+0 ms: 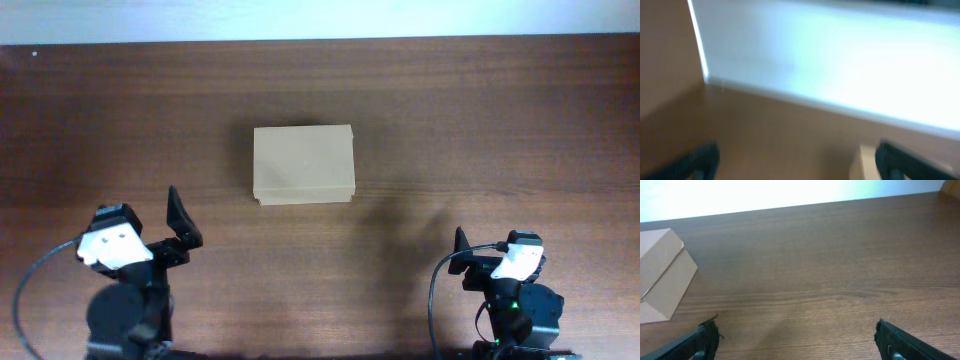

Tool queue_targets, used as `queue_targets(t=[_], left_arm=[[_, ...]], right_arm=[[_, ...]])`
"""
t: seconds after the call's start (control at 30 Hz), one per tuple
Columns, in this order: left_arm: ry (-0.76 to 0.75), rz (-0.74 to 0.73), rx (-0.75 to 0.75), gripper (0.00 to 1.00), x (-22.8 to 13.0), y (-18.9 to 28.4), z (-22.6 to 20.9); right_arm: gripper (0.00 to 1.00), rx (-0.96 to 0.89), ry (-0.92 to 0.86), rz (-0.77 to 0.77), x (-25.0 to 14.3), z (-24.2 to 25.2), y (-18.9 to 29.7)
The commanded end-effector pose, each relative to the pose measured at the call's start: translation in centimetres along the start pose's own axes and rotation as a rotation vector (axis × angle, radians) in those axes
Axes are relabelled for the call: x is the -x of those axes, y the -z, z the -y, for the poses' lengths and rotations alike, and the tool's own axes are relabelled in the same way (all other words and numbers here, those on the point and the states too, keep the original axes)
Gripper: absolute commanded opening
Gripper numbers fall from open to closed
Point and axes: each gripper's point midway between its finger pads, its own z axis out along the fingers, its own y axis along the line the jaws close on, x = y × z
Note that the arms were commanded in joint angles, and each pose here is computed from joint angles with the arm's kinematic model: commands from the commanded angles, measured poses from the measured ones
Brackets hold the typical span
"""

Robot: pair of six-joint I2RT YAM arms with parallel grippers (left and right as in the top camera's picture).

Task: Pack container

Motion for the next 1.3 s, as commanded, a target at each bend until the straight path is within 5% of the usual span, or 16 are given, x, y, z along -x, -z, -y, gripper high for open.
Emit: queue_targets(t=[0.0,0.73,1.27], left_arm=[[0.047,0.130,0.036,1.00,-0.8,-0.3,-1.4],[0.061,0.177,0.061,1.00,-9.1,-0.2,-3.5],[-0.003,0.001,0.091,1.00,-13.4,-0.6,-4.2]], right_arm=[[0.99,0.000,-0.011,0.007,0.0,0.1,0.0],[0.99,0.000,-0.011,0.007,0.0,0.1,0.0],[0.99,0.000,-0.011,0.007,0.0,0.1,0.0]])
